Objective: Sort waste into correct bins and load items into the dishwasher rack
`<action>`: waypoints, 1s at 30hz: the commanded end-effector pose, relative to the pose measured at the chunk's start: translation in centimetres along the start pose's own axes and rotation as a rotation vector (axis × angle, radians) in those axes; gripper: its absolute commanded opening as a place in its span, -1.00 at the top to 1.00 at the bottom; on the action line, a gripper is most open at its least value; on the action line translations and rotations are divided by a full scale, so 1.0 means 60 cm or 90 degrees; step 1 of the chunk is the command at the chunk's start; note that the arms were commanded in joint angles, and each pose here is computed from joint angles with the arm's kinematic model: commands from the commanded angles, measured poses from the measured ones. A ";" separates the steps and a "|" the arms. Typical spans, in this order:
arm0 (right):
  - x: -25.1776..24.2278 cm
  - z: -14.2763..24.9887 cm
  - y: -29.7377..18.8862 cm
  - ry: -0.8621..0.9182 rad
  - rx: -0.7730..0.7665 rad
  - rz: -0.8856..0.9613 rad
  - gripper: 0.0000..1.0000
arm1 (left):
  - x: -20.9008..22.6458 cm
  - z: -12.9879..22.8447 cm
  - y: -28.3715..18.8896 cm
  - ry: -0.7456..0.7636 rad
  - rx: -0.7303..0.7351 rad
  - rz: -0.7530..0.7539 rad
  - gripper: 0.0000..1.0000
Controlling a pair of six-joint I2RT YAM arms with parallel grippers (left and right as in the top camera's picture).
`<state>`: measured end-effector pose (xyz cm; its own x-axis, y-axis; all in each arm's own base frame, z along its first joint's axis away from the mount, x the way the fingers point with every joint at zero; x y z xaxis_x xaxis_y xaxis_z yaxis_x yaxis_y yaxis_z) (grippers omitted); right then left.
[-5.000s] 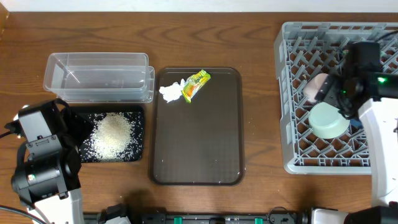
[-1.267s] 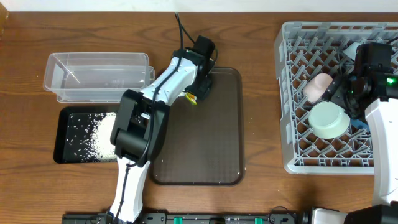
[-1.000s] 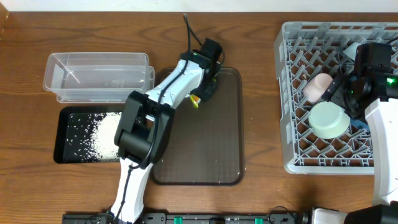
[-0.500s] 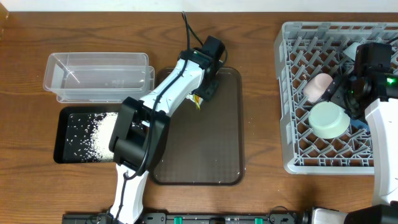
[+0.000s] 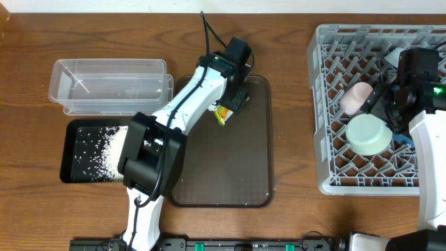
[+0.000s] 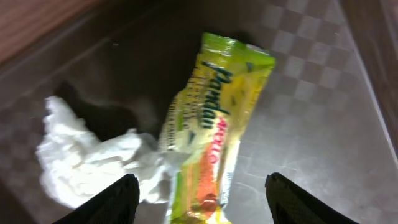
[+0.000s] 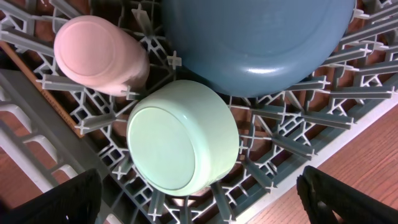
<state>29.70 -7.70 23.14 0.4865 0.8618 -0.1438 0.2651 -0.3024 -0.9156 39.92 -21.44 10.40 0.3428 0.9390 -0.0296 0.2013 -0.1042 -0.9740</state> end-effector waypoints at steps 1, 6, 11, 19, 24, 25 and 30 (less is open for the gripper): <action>-0.001 -0.003 -0.002 0.011 -0.005 0.005 -0.98 | -0.016 0.006 -0.005 0.061 0.000 0.035 -0.36; -0.001 -0.003 -0.002 0.011 -0.005 0.005 -0.98 | -0.020 0.009 0.016 0.103 0.011 0.028 -0.36; -0.001 -0.003 -0.002 0.011 -0.005 0.005 -0.98 | -0.021 0.015 0.037 0.116 0.028 0.028 -0.36; -0.001 -0.003 -0.002 0.011 -0.005 0.005 -0.98 | -0.021 0.015 0.065 0.127 0.034 0.019 -0.36; -0.001 -0.003 -0.002 0.011 -0.005 0.005 -0.98 | -0.014 0.025 0.091 0.127 0.059 0.000 -0.36; -0.001 -0.003 -0.002 0.011 -0.005 0.005 -0.98 | -0.014 0.026 0.093 0.127 0.062 0.000 -0.33; -0.001 -0.003 -0.002 0.011 -0.005 0.005 -0.98 | -0.023 0.028 0.095 0.135 0.064 0.001 -0.16</action>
<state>29.70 -7.69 23.14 0.4870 0.8616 -0.1433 0.2648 -0.3020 -0.9158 39.53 -22.67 5.46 0.5153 0.8570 -0.0087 0.1291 -0.0876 -0.9878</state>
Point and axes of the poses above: each gripper's point midway between its finger pads, its own y axis out along the fingers, its own x axis along the line the jaws close on, z = x × y, the point moved 5 cm from there along -y, back along the fingers, and after that the axes turned 10 degrees about -y, right-handed, at the moved point
